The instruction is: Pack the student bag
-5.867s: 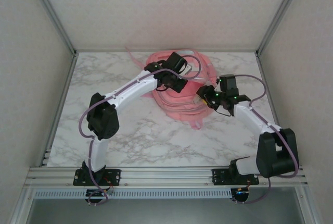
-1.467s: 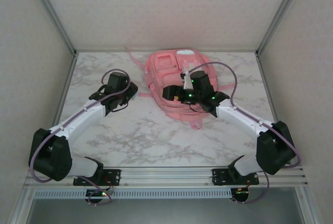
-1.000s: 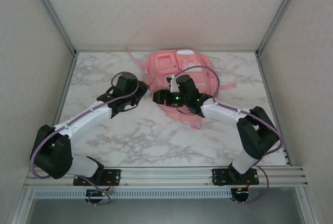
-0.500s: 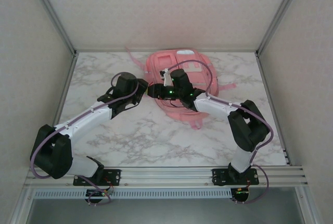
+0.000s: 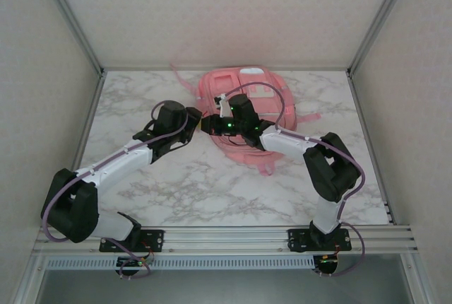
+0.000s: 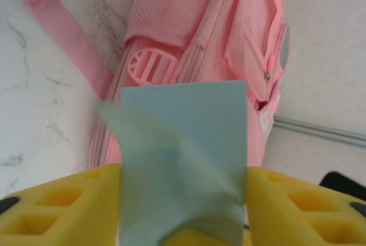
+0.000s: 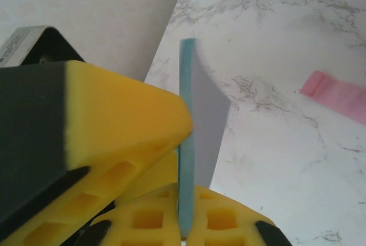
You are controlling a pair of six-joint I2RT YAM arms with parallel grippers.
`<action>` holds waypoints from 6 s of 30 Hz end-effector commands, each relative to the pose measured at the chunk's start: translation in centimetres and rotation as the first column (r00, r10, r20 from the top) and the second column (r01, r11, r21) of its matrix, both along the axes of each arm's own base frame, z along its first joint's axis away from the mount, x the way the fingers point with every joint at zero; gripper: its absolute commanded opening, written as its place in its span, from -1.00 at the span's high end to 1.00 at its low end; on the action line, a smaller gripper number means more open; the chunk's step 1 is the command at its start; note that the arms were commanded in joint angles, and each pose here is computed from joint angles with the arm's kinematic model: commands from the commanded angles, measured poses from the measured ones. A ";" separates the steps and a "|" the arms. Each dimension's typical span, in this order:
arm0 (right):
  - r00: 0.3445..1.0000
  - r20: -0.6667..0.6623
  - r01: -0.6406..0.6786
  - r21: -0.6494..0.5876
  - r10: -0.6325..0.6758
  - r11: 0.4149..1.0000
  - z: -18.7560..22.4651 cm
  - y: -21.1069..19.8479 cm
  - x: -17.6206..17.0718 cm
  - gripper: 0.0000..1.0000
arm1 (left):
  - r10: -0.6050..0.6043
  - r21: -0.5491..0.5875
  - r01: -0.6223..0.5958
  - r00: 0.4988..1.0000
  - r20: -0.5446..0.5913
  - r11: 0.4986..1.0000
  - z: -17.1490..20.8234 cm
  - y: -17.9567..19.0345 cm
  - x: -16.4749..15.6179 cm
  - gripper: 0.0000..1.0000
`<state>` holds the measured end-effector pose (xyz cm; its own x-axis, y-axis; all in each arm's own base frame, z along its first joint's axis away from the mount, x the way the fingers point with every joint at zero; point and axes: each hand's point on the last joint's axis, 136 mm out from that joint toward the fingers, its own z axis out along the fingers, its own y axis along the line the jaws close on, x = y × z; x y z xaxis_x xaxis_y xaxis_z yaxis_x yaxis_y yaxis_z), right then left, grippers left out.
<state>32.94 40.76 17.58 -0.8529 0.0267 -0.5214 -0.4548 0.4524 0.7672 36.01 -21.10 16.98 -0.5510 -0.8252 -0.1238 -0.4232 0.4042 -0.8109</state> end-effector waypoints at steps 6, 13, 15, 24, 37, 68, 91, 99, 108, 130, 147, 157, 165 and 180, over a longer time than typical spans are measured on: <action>0.994 0.060 0.091 -0.066 -0.087 0.994 2.3 -4.7 0.5 1.00 | -0.209 0.242 0.173 0.969 0.133 0.955 4.8 -0.4 -0.3 -1.00; 0.942 0.083 0.336 -0.256 -0.326 0.907 3.4 -15.0 1.1 1.00 | -0.554 0.550 0.418 0.826 0.102 0.723 4.7 -3.8 -0.4 -0.95; 0.891 0.072 0.444 -0.342 -0.448 0.828 3.0 -19.4 1.2 1.00 | -0.641 0.647 0.469 0.766 0.041 0.601 4.2 -5.1 -0.4 -0.91; 0.675 0.191 0.703 -0.460 -0.713 0.542 3.7 -32.1 -1.3 1.00 | -0.847 0.840 0.522 0.507 -0.161 0.152 2.6 -11.3 -0.4 -0.74; 0.601 0.170 0.738 -0.492 -0.781 0.461 1.6 -35.9 -3.7 1.00 | -0.870 0.850 0.449 0.261 -0.418 -0.274 -1.7 -16.8 -1.7 -0.83; 0.774 -0.185 0.605 -0.066 -0.605 0.794 -1.4 -25.3 2.7 1.00 | -0.885 0.894 0.448 0.402 -0.234 -0.033 4.3 -18.7 1.7 1.00; 0.932 -0.200 0.332 0.147 -0.301 0.932 2.8 -15.6 2.7 1.00 | -0.845 0.851 0.489 0.523 -0.110 0.192 7.1 -17.6 3.2 1.00; 0.851 -0.288 0.424 -0.113 -0.438 0.898 -3.1 -20.6 -1.6 1.00 | -0.820 0.841 0.483 0.566 -0.085 0.246 7.7 -16.2 4.5 1.00; 0.700 -0.465 0.486 -0.246 -0.542 0.838 -9.1 -22.6 -0.6 1.00 | -0.829 0.835 0.490 0.554 -0.076 0.251 8.4 -16.1 3.9 1.00; 0.680 -0.454 0.621 -0.062 -0.577 0.781 -5.8 -19.9 8.6 1.00 | -0.881 0.776 0.550 0.474 0.014 0.308 10.5 -19.8 0.3 0.97; 0.609 -0.261 0.642 -0.390 -0.748 0.659 -5.8 -26.7 2.6 -0.07 | -0.810 0.832 0.458 0.586 -0.018 0.313 9.9 -17.8 3.0 0.33; 0.674 -0.233 0.620 -0.336 -0.701 0.709 -4.9 -25.9 2.4 -0.03 | -0.795 0.834 0.457 0.605 -0.037 0.309 9.4 -17.3 3.2 -0.06; 0.670 -0.110 0.626 -0.447 -0.734 0.639 -4.4 -29.2 -1.2 -0.12 | -0.615 0.775 0.387 0.789 0.003 0.500 7.4 -8.5 6.5 -0.81; 0.611 -0.217 0.656 -0.400 -0.761 0.640 -9.1 -28.8 -2.1 -0.78 | -0.418 0.488 0.353 0.908 0.029 0.798 -2.3 -3.2 10.9 -0.86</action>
